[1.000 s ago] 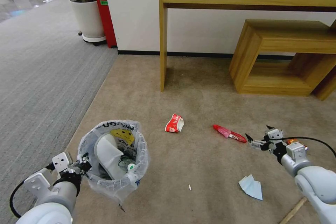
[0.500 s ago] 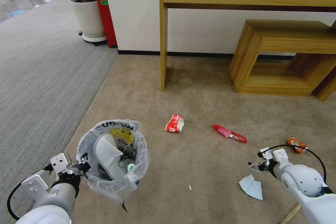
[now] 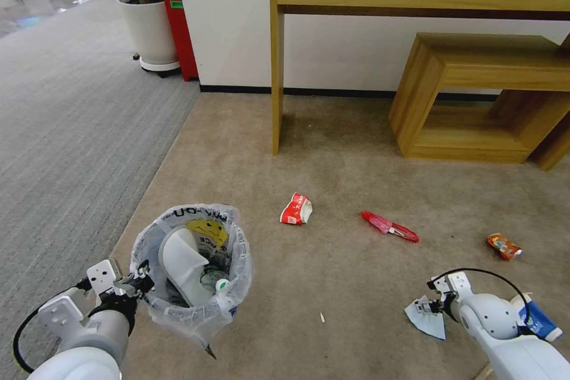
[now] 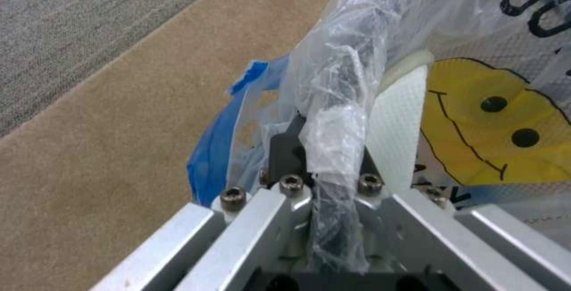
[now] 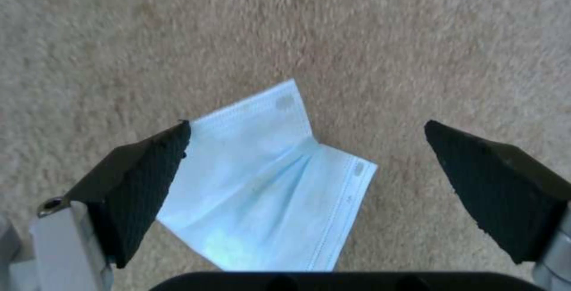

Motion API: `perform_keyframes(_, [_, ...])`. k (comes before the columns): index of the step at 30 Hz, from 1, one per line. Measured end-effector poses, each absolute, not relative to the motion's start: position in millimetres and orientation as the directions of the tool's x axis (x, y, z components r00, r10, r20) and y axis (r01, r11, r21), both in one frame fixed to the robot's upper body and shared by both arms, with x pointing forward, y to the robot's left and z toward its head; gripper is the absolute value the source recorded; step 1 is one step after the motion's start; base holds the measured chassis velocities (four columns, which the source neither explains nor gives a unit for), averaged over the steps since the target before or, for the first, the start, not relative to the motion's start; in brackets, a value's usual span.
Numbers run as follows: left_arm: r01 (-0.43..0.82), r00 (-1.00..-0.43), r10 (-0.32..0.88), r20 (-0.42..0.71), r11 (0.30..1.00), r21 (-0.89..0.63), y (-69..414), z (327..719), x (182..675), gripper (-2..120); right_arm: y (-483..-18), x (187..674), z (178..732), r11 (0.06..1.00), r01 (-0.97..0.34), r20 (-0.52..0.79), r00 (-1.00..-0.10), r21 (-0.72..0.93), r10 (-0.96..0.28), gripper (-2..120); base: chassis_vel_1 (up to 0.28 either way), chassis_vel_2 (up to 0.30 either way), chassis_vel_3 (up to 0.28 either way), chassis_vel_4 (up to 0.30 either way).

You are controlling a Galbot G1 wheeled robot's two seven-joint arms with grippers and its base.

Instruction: Pick up the trash bin and place the garbage on the floor into it.

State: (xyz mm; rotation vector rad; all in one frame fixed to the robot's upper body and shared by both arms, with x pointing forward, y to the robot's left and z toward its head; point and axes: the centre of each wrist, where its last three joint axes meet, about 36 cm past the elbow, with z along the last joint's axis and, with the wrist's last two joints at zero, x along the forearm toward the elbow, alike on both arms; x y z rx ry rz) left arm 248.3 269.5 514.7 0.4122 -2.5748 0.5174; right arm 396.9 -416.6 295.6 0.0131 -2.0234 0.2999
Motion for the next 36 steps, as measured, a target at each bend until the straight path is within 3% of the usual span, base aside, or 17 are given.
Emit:
perform_keyframes(8, [-0.372, -0.84, -0.191, 0.508, 0.885, -0.281, 268.5, 513.2, 249.7, 1, -413.1, 397.7, 275.3, 0.963, -0.159, 0.891, -0.434, -0.219, 0.131, 97, 0.0, 0.0, 0.0, 0.0])
perform_keyframes(16, [-0.373, -0.837, -0.195, 0.511, 0.887, -0.271, 268.2, 510.3, 251.1, 1, -411.9, 389.6, 259.6, 0.95, -0.192, 0.888, -0.437, -0.244, 0.14, 65, 0.0, 0.0, 0.0, 0.0])
perform_keyframes(25, [-0.371, -0.836, -0.196, 0.513, 0.89, -0.265, 268.4, 510.6, 249.9, 1, -410.5, 387.2, 251.5, 0.948, -0.2, 0.884, -0.447, -0.247, 0.136, 38, 0.0, 0.0, 0.0, 0.0])
perform_keyframes(29, [-0.37, -0.836, -0.196, 0.512, 0.891, -0.264, 268.2, 511.3, 249.1, 1, -411.3, 382.5, 253.5, 0.944, -0.202, 0.88, -0.452, -0.259, 0.145, 18, 0.0, 0.0, 0.0, 0.0])
perform_keyframes(32, [-0.369, -0.837, -0.194, 0.511, 0.891, -0.265, 267.9, 511.7, 248.8, 1, -411.0, 381.0, 255.2, 0.943, -0.203, 0.878, -0.456, -0.264, 0.147, 11, 0.0, 0.0, 0.0, 0.0])
perform_keyframes(33, [-0.367, -0.839, -0.193, 0.509, 0.892, -0.266, 267.7, 512.5, 248.6, 1, -409.3, 379.2, 256.9, 0.942, -0.207, 0.875, -0.461, -0.265, 0.145, 3, 0.0, 0.0, 0.0, 0.0])
perform_keyframes(36, [-0.366, -0.839, -0.192, 0.508, 0.892, -0.266, 267.9, 512.9, 248.5, 1, -406.5, 376.2, 261.6, 0.939, -0.21, 0.861, -0.488, -0.272, 0.14, 0, 0.0, 0.0, 0.0, 0.0])
